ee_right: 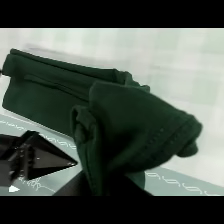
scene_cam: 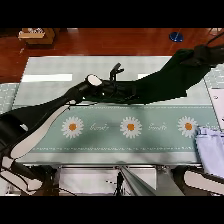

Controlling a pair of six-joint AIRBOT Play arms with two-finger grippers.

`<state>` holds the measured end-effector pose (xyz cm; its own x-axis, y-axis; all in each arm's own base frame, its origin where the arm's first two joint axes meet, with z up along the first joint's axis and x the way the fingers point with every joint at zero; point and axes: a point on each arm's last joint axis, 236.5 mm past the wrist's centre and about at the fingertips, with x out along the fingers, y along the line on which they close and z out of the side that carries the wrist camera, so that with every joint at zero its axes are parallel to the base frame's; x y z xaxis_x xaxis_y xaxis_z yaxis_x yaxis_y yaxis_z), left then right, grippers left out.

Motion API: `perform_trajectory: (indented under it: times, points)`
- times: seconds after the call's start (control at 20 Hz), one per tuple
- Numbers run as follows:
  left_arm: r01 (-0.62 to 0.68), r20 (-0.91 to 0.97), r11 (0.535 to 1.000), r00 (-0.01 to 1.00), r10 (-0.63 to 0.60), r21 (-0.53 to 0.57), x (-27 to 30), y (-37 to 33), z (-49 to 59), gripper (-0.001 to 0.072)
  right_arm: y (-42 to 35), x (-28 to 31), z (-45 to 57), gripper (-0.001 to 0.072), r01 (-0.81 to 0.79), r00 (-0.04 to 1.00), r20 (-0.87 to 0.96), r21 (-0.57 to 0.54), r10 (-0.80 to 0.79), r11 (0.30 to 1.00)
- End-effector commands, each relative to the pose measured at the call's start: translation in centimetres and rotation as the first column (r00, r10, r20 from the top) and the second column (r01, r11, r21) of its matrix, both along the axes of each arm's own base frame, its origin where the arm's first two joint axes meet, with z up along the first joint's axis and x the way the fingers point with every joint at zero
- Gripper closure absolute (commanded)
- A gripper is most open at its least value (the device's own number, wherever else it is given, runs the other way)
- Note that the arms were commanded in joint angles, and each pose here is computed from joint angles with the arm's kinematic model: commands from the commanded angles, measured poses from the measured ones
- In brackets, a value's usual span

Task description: Fold the shirts.

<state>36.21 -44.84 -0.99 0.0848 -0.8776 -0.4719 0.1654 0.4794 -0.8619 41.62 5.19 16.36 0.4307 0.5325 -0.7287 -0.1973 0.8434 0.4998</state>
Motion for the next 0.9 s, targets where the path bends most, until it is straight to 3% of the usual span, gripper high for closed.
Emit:
perform_trajectory:
  times: [0.0, 0.15, 0.4, 0.85]
  points:
    - [-0.082, -0.077, 0.996, 0.994, 0.079, -0.036, 0.7, -1.3, -1.6, 0.0689, 0.6, -1.4, 2.3, 0.068, 0.0, 0.999, 0.039, -0.005, 0.0, 1.0]
    - [-0.172, -0.136, 0.983, 0.977, 0.162, -0.065, 2.1, -1.8, -2.3, 0.0688, 0.7, -2.0, 3.0, 0.068, -0.006, 0.999, 0.05, -0.01, 0.007, 1.0]
    - [-0.133, -0.097, 0.986, 0.988, 0.123, -0.104, 2.6, -4.8, -1.4, 0.0689, 0.8, -2.3, 2.9, 0.068, -0.016, 0.999, 0.038, -0.009, 0.016, 1.0]
    - [-0.074, -0.205, 0.993, 0.977, 0.053, -0.096, -1.1, -7.5, -3.5, 0.0691, 0.5, -2.2, 2.8, 0.068, -0.009, 0.999, 0.043, -0.02, 0.009, 1.0]
